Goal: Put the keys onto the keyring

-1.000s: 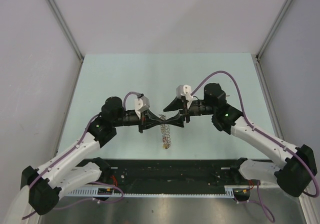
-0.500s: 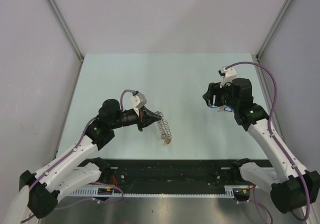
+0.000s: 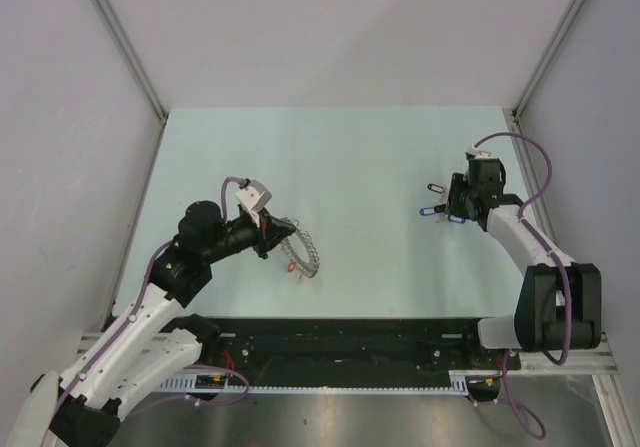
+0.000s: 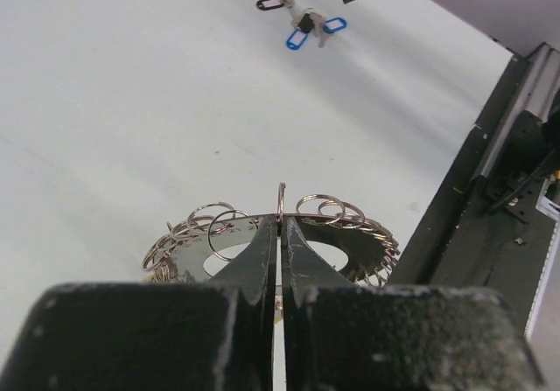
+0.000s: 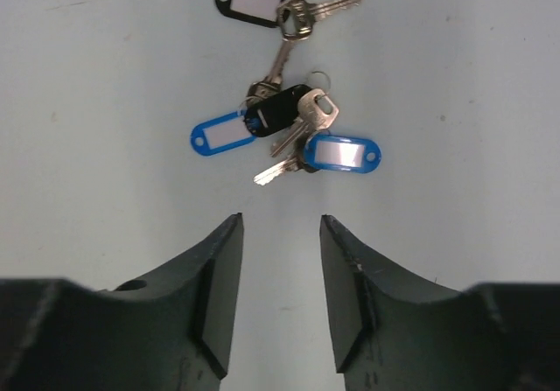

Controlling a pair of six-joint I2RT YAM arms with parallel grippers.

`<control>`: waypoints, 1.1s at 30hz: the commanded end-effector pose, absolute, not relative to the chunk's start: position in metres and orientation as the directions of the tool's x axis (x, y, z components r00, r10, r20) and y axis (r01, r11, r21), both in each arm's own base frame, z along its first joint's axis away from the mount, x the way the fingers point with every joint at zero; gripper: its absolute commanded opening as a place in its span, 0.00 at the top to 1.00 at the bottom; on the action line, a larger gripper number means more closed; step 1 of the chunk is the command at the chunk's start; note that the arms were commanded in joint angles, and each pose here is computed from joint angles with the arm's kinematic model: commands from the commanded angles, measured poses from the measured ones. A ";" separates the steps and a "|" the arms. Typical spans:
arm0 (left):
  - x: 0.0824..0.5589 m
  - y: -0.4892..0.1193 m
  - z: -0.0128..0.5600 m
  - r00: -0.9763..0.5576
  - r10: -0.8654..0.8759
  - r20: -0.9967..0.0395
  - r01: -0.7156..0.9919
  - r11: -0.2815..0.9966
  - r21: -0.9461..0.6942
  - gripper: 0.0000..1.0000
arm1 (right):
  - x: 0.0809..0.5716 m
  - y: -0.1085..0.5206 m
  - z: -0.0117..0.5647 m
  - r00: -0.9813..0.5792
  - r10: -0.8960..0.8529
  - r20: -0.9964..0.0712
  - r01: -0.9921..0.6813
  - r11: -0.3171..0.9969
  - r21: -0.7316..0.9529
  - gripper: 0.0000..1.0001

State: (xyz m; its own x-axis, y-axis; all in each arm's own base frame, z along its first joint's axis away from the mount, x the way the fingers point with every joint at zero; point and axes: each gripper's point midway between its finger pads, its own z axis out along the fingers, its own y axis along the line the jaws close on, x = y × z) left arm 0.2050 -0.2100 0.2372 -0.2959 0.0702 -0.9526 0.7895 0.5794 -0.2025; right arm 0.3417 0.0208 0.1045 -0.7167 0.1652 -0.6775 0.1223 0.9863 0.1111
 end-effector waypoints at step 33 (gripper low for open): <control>0.225 -0.182 0.261 -0.193 0.057 -0.980 0.693 0.715 -0.095 1.00 | 0.401 -0.008 0.040 -0.695 0.265 -0.668 0.311 0.949 0.052 0.97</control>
